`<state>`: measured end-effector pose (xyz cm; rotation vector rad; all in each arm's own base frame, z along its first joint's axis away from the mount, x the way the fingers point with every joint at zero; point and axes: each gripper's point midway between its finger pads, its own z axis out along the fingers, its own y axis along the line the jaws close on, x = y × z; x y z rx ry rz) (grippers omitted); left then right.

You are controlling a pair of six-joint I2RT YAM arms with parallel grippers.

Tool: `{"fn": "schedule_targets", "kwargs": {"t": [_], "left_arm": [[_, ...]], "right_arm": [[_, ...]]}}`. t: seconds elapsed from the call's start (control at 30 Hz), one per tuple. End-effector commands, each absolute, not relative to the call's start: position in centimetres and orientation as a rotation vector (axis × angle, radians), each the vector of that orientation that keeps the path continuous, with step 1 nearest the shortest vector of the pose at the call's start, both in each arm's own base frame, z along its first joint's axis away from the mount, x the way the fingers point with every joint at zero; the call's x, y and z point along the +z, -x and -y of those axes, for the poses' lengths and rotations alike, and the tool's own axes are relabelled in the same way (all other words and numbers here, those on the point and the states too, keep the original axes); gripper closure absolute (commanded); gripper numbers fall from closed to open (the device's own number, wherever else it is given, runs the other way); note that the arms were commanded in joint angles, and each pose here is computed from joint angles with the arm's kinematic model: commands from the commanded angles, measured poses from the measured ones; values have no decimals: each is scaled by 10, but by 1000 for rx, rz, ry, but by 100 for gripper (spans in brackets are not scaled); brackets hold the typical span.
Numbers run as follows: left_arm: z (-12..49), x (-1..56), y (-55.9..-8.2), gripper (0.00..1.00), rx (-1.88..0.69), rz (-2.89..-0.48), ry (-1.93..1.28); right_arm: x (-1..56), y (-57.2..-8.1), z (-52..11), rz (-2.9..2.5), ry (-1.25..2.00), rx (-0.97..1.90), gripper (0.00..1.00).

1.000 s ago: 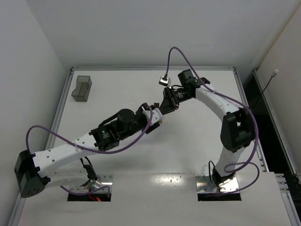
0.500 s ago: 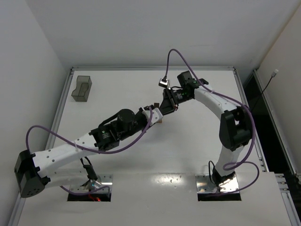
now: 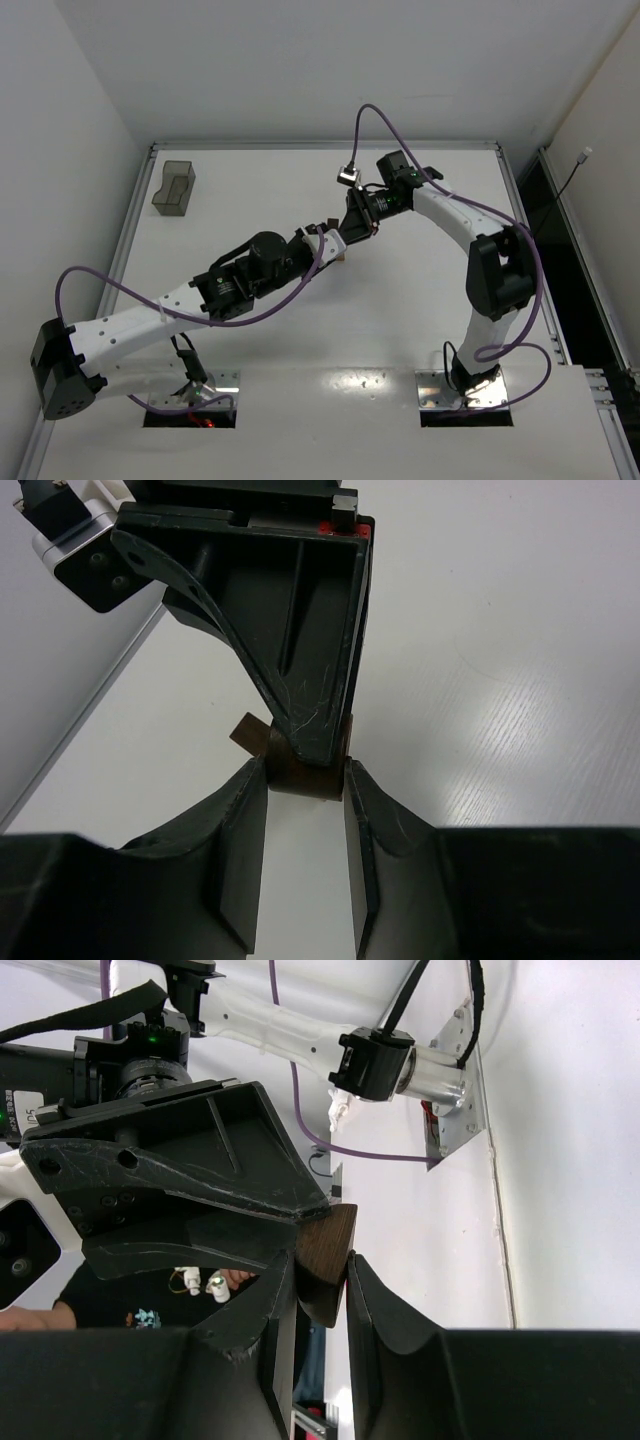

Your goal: Build the wood block tower

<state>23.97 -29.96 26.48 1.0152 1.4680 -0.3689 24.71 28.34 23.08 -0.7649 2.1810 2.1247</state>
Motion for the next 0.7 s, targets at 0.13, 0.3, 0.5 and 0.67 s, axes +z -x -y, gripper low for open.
{"fn": "schedule_targets", "kwargs": {"t": [0.13,0.3,0.5,0.67], "left_arm": [[305,292,-238,100,-404,-1400,-963],[305,292,-238,100,-404,-1400,-963],[305,290,-238,100,-402,-1407,-969],[299,284,-241,100,-398,-1509,-907]], "right_arm": [[260,-237,-284,-2008,838,2285,85],[262,-237,-284,-2000,846,2280,15],[267,-240,-282,-1976,860,2261,0],[238,-276,-255,-2075,665,2160,0]]}}
